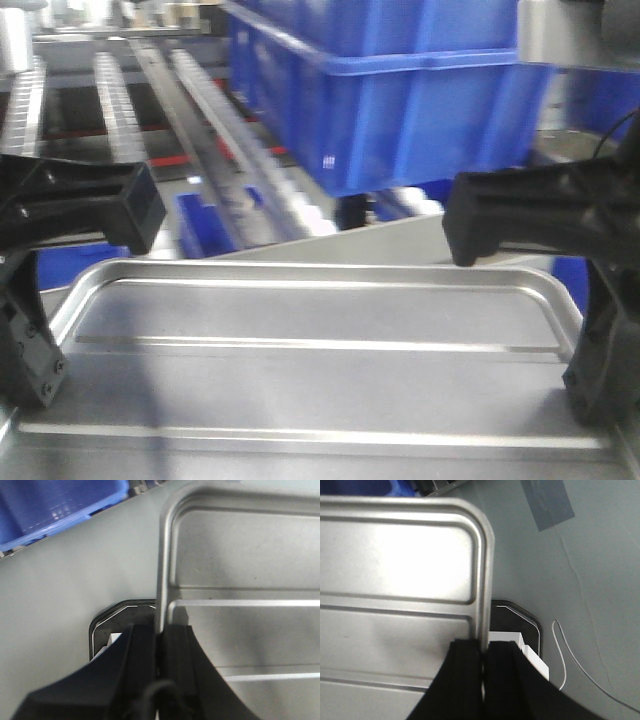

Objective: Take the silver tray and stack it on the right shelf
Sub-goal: 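Drive the base to the other rack while holding the tray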

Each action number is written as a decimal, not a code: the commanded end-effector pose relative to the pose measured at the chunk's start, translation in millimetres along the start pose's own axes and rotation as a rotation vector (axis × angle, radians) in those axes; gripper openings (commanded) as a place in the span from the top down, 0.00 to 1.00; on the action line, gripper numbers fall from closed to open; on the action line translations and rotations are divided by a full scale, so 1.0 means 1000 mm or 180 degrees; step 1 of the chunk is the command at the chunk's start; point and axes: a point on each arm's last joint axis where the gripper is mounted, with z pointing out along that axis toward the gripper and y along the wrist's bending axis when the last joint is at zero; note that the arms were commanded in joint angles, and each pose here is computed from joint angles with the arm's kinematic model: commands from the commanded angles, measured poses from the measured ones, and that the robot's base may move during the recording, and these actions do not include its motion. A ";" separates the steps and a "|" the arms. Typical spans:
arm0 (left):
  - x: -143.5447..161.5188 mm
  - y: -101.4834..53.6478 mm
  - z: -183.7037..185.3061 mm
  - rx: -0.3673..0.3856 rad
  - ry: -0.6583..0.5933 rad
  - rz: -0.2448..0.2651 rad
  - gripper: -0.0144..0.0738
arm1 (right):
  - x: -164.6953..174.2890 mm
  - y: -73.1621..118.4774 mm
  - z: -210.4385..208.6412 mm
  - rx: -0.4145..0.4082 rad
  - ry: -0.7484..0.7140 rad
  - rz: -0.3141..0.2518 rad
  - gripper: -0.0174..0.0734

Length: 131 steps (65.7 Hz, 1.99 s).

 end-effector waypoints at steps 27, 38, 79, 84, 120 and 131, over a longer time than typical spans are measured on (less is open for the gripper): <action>-0.006 -0.004 -0.012 0.0121 -0.0147 0.0027 0.95 | -0.006 0.002 -0.011 -0.0069 -0.0142 -0.0071 0.72; -0.006 -0.004 -0.012 0.0121 -0.0147 0.0027 0.95 | -0.006 0.002 -0.011 -0.0069 -0.0142 -0.0071 0.72; -0.005 -0.004 -0.012 0.0118 -0.0145 0.0027 0.95 | -0.005 0.001 -0.011 -0.0056 -0.0137 -0.0071 0.72; -0.005 -0.004 -0.012 0.0118 -0.0145 0.0027 0.95 | -0.005 0.001 -0.011 -0.0056 -0.0137 -0.0071 0.72; -0.005 -0.004 -0.012 0.0111 -0.0142 0.0026 0.95 | -0.005 0.001 -0.011 -0.0053 -0.0136 -0.0071 0.72; -0.005 -0.004 -0.012 0.0109 -0.0140 0.0026 0.95 | -0.005 0.001 -0.011 -0.0051 -0.0134 -0.0071 0.72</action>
